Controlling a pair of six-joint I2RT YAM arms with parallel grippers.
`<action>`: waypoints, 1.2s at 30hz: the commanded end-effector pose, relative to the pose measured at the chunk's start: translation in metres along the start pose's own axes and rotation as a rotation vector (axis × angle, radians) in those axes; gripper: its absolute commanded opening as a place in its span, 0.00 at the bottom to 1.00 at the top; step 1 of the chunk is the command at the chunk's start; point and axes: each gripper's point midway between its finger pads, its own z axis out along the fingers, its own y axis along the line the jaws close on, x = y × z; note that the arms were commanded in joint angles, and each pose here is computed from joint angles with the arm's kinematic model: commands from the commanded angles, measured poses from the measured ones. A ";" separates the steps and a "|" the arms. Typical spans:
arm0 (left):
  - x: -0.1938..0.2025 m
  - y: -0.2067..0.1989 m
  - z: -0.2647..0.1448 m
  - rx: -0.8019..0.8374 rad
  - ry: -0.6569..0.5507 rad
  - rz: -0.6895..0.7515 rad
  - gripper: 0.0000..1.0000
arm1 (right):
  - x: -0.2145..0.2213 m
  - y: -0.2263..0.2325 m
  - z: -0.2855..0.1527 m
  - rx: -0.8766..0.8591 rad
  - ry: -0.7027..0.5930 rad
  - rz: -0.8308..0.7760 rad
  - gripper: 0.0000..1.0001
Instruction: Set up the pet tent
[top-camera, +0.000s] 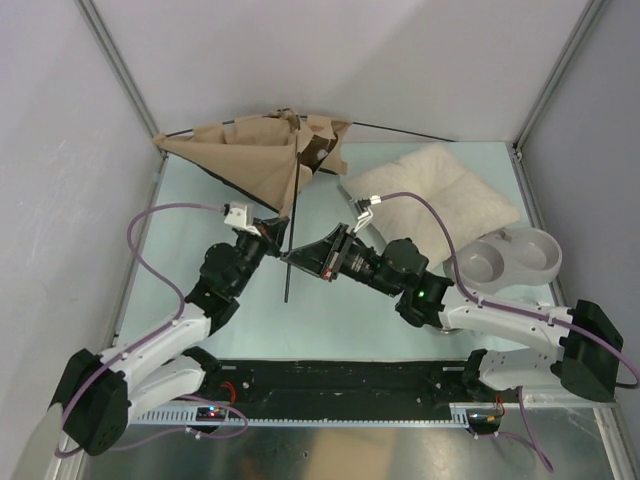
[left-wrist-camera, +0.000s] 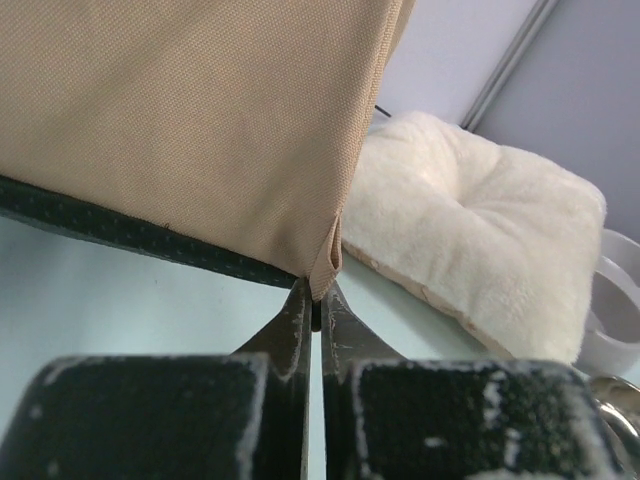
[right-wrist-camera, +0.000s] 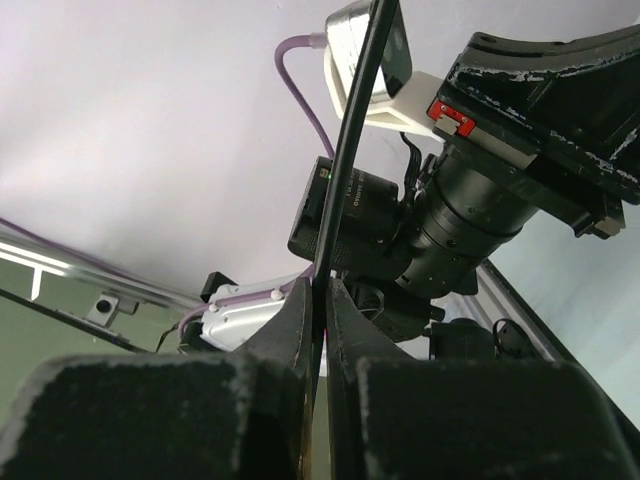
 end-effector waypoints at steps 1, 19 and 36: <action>0.014 -0.009 -0.023 0.046 0.070 -0.091 0.00 | -0.018 0.004 -0.001 0.017 -0.101 -0.101 0.00; 0.050 -0.028 -0.090 0.082 0.355 -0.303 0.00 | -0.016 -0.037 0.027 0.044 -0.102 -0.171 0.00; 0.094 -0.038 -0.129 0.092 0.553 -0.468 0.00 | -0.044 -0.048 0.040 0.031 -0.170 -0.197 0.00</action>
